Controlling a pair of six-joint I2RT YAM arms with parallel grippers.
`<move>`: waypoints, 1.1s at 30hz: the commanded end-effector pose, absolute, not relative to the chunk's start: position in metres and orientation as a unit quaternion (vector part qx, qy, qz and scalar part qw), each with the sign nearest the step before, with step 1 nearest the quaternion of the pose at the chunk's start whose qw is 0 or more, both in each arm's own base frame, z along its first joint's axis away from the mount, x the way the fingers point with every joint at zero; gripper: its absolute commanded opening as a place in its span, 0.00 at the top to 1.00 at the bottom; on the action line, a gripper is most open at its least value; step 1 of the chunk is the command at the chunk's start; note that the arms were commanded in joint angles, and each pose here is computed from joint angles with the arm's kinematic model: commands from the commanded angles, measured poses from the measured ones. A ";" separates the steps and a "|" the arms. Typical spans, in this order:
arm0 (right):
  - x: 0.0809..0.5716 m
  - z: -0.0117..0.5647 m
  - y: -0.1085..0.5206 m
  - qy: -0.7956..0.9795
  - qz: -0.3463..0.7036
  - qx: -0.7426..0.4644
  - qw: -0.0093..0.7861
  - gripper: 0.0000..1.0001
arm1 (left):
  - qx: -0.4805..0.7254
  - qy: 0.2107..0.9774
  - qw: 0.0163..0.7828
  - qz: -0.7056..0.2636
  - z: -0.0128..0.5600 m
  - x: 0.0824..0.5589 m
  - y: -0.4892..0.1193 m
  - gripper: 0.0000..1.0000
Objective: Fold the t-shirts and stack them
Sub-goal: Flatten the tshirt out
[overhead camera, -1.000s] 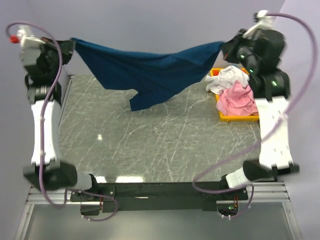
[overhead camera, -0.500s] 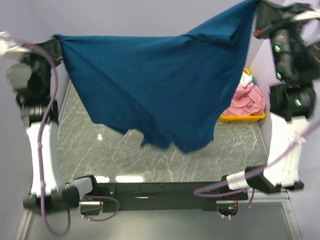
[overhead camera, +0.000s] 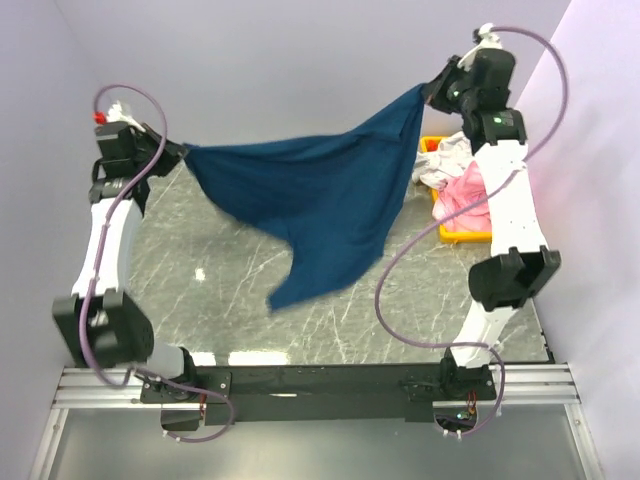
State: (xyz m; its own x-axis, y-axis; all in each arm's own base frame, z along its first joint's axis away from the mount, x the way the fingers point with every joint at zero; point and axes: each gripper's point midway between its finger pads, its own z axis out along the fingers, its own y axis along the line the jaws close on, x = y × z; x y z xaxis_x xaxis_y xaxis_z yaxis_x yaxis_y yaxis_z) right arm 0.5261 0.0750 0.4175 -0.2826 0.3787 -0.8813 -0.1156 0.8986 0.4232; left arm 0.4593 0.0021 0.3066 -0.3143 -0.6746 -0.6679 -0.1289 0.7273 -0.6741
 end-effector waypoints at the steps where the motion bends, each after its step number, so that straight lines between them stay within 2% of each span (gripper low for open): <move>1: 0.456 0.580 0.066 0.624 0.229 0.054 0.745 1.00 | -0.233 0.733 0.583 -0.263 0.351 0.453 0.004 1.00; 6: 0.440 0.600 0.061 0.617 0.213 0.047 0.756 1.00 | -0.218 0.685 0.653 -0.239 0.409 0.432 0.011 1.00; 12: 0.370 0.660 0.046 0.535 0.192 0.048 0.822 1.00 | -0.217 0.621 0.728 -0.194 0.475 0.393 0.027 1.00; 18: 0.321 0.698 0.036 0.481 0.170 0.046 0.859 1.00 | -0.220 0.559 0.782 -0.167 0.517 0.344 0.035 1.00; 21: 0.313 0.704 0.035 0.469 0.172 0.047 0.865 1.00 | -0.229 0.545 0.792 -0.150 0.522 0.334 0.041 1.00; 23: 0.321 0.699 0.037 0.475 0.179 0.048 0.860 1.00 | -0.228 0.553 0.788 -0.145 0.516 0.338 0.042 1.00; 26: 0.363 0.666 0.040 0.519 0.182 0.058 0.833 1.00 | -0.239 0.610 0.742 -0.145 0.483 0.368 0.042 1.00; 29: 0.426 0.607 0.042 0.590 0.177 0.069 0.785 1.00 | -0.237 0.683 0.674 -0.153 0.428 0.414 0.038 1.00; 30: 0.461 0.569 0.044 0.628 0.176 0.074 0.754 1.00 | -0.242 0.712 0.641 -0.151 0.394 0.439 0.040 1.00; 32: 0.495 0.525 0.041 0.667 0.174 0.085 0.719 1.00 | -0.235 0.738 0.614 -0.153 0.368 0.462 0.041 1.00; 33: 0.527 0.482 0.041 0.701 0.171 0.092 0.686 1.00 | -0.238 0.761 0.585 -0.149 0.333 0.485 0.044 1.00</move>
State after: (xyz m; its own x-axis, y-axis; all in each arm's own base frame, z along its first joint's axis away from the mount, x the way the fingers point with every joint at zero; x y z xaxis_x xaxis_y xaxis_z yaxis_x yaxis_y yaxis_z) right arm 0.4360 0.0517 0.6032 0.2201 0.3612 -0.9061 -0.2328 0.9216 0.3107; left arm 0.4438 0.0403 0.4305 0.0439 -0.5380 -0.8418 -0.0885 0.8372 -0.5397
